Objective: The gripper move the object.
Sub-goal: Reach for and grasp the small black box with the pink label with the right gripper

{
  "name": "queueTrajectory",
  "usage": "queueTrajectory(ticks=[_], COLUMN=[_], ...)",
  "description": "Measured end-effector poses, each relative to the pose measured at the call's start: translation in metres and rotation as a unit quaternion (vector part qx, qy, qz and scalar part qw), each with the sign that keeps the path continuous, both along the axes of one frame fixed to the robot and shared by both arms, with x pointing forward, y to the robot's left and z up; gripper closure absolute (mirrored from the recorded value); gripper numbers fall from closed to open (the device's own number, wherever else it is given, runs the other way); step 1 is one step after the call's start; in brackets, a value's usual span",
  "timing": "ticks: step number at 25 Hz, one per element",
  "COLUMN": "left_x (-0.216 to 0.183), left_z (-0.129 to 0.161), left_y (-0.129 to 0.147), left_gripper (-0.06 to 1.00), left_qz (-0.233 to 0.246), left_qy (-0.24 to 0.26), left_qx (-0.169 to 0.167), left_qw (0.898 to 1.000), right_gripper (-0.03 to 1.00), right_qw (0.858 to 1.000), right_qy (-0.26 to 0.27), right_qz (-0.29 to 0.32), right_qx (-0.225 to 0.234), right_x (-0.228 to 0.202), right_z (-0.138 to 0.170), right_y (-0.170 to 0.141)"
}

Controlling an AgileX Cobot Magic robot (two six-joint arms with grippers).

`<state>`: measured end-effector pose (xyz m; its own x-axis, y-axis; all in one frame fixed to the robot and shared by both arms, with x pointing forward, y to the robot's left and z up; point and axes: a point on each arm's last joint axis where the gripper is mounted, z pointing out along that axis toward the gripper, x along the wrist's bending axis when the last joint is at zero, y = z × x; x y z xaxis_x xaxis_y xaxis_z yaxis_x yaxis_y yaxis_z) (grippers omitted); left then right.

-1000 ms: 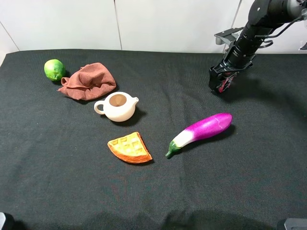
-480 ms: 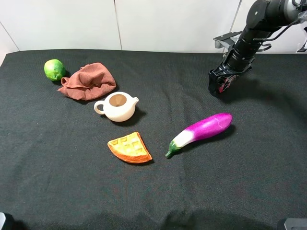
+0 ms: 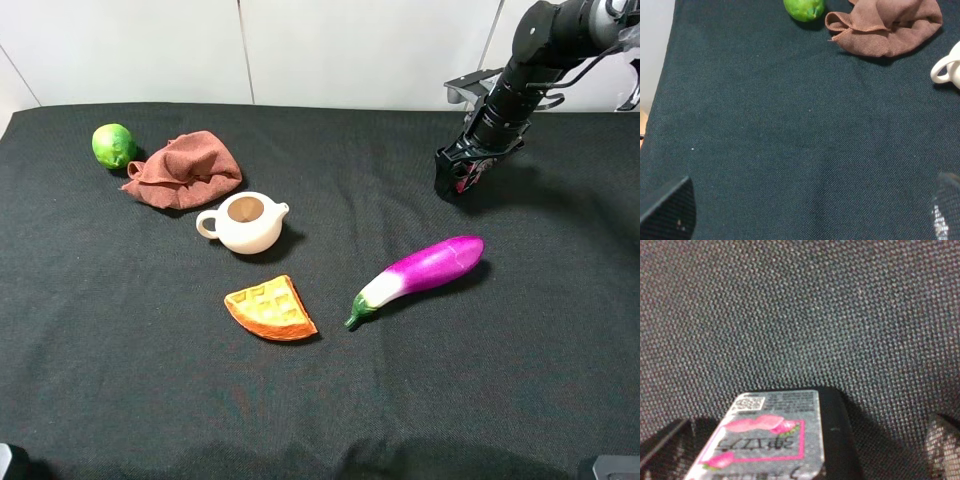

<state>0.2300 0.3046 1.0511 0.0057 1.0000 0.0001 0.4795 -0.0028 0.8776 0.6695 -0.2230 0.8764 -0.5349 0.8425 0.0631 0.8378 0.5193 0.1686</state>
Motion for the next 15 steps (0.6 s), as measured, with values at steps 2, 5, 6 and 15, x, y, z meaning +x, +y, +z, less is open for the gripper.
queueTrajectory(ticks=[2, 5, 6, 15], left_x=[0.0000, 0.0000, 0.0000, 0.0000], left_z=[0.0000, 0.0000, 0.0000, 0.0000], left_y=[0.0000, 0.0000, 0.0000, 0.0000], left_gripper=[-0.05, -0.05, -0.05, -0.05], left_qz=[0.000, 0.000, 0.000, 0.000], left_qy=[0.000, 0.000, 0.000, 0.000], left_qx=[0.000, 0.000, 0.000, 0.000], left_qw=[1.000, 1.000, 1.000, 1.000], right_gripper=[0.27, 0.27, 0.28, 0.31], right_qw=[1.000, 1.000, 1.000, 1.000], right_qy=[-0.001, -0.002, -0.002, -0.003], right_qz=[0.000, 0.000, 0.000, -0.001], right_qx=[0.000, 0.000, 0.000, 0.000], right_x=[0.0002, 0.0003, 0.0004, 0.0005], right_z=[0.0000, 0.0000, 0.0001, 0.0001], right_y=[0.0000, 0.0001, 0.0001, 0.0001])
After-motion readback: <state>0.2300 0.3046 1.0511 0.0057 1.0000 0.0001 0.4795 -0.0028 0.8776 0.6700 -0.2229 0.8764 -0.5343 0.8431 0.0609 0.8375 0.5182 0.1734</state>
